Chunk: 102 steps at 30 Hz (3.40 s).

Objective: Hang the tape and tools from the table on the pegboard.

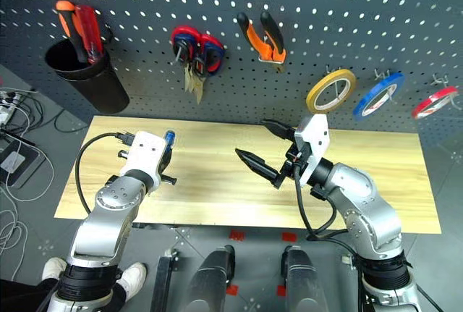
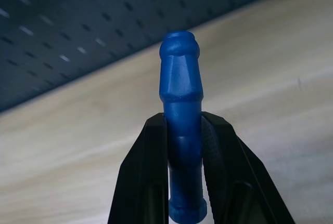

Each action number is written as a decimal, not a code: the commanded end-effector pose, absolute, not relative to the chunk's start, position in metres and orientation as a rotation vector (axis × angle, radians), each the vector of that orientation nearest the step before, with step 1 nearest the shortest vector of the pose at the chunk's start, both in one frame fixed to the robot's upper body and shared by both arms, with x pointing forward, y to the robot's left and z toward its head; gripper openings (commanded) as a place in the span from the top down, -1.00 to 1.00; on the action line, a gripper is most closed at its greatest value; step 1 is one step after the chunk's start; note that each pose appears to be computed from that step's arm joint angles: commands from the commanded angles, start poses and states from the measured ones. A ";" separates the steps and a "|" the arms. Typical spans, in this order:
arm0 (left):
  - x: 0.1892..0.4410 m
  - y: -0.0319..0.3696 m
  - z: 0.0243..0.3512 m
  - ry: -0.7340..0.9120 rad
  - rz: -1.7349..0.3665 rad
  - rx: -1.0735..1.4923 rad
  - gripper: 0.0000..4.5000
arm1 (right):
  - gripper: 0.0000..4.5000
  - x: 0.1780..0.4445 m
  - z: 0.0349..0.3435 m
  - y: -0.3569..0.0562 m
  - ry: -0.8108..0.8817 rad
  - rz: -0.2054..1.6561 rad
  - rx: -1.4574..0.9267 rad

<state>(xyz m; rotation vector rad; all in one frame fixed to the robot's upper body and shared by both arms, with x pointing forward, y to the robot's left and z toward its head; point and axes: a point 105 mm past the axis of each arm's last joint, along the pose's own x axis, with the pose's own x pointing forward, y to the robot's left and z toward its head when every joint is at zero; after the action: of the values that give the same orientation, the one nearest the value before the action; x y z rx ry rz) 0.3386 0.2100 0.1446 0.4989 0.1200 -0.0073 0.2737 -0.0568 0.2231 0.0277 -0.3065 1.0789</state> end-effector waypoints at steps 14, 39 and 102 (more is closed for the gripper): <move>0.324 0.194 0.307 -0.507 0.181 0.648 0.75 | -1.00 0.274 0.275 -0.055 -0.509 1.052 0.064; 0.380 0.219 0.336 -0.579 0.285 0.548 0.75 | -1.00 0.282 0.286 -0.051 -0.501 0.960 0.073; 0.328 0.153 0.062 0.213 -0.196 0.091 -0.98 | -1.00 0.306 0.076 -0.183 0.192 0.041 -0.114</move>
<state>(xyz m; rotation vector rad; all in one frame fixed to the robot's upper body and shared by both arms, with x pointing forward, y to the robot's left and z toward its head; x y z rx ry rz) 0.3275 0.1555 0.0545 0.1082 0.2459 -0.1812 0.3060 -0.1744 0.0680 -0.1075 0.2279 0.0817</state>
